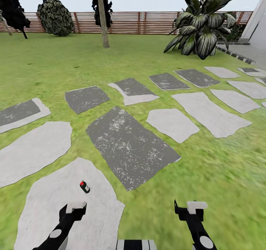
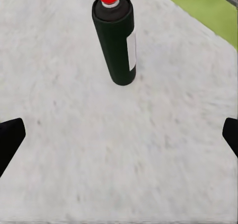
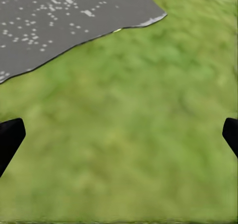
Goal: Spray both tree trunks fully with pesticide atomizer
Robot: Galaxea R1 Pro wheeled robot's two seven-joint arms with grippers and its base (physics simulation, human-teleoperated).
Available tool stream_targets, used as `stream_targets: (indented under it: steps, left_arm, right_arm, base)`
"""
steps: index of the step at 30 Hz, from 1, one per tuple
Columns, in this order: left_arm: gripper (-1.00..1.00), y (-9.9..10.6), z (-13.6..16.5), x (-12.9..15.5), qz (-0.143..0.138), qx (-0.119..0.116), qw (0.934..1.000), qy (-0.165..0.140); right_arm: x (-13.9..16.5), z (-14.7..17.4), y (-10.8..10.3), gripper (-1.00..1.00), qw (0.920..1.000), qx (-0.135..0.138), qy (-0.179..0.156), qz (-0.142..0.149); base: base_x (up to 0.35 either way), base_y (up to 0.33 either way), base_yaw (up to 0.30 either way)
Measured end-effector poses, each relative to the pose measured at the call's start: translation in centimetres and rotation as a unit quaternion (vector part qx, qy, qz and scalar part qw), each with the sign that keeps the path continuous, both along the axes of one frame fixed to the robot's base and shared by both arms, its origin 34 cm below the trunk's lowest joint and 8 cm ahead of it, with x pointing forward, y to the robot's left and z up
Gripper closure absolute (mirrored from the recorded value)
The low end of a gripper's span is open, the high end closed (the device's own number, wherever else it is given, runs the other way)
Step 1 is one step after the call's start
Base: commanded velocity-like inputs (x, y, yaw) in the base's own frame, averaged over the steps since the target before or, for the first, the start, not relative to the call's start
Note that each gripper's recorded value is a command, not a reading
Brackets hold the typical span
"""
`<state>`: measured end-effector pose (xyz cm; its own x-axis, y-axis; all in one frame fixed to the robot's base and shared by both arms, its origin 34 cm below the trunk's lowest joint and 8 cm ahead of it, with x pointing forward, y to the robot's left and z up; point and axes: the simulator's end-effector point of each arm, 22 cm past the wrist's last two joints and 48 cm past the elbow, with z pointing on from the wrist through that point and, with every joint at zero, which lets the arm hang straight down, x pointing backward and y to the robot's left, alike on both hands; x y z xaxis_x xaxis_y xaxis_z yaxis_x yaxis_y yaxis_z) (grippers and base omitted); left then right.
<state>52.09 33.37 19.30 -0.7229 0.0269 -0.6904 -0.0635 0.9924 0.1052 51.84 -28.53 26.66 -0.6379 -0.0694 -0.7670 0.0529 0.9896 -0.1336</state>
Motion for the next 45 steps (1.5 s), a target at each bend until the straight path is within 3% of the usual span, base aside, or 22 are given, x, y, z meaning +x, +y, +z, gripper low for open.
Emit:
stream_targets:
  steps: [18,28,45]
  left_arm:
    - [-1.00,0.1,-4.4,-3.3,0.001,0.000,0.9988,0.049]
    - [-1.00,0.2,-4.4,-3.4,0.002,0.001,0.9989,0.048]
    - [-1.00,0.2,-4.3,-3.3,0.002,0.001,0.9989,0.046]
  right_arm:
    - [-2.7,-4.5,0.0,-1.00,0.9987,0.000,0.051,0.000]
    - [-2.6,-4.5,0.2,-1.00,0.9987,0.001,0.050,0.002]
    - [-2.6,-4.5,0.3,-1.00,0.9988,0.002,0.050,0.002]
  base:
    - [0.000,0.000,0.000]
    - [0.015,0.000,0.000]
    - [0.309,0.000,0.000]
